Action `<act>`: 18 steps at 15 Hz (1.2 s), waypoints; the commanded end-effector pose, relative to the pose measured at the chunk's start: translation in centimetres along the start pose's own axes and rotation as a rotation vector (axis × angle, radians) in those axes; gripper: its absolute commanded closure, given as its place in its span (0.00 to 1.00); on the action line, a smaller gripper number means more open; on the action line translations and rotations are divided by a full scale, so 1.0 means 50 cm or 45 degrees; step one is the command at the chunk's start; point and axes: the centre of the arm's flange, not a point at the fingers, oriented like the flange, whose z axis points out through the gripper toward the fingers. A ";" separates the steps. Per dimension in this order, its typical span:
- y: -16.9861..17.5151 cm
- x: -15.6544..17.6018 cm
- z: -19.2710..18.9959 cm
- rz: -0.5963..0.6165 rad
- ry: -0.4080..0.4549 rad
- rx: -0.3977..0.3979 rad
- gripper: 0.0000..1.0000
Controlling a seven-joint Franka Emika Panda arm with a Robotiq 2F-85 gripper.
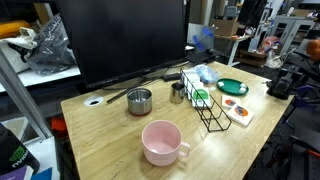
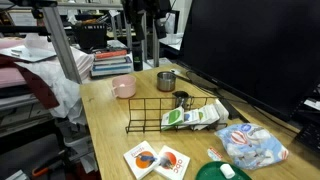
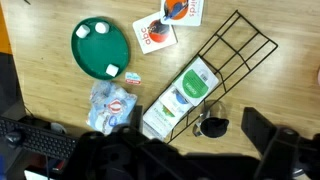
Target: Move the book rack slightly to the left
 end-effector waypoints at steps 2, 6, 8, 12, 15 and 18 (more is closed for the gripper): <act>-0.005 0.004 0.003 0.003 -0.001 0.008 0.00; -0.035 0.037 0.018 -0.003 0.023 0.087 0.00; -0.051 0.070 0.041 0.029 0.009 0.132 0.00; -0.062 0.143 0.117 0.115 -0.086 0.237 0.00; -0.062 0.189 0.185 0.194 -0.129 0.285 0.00; -0.065 0.173 0.221 0.195 -0.160 0.295 0.00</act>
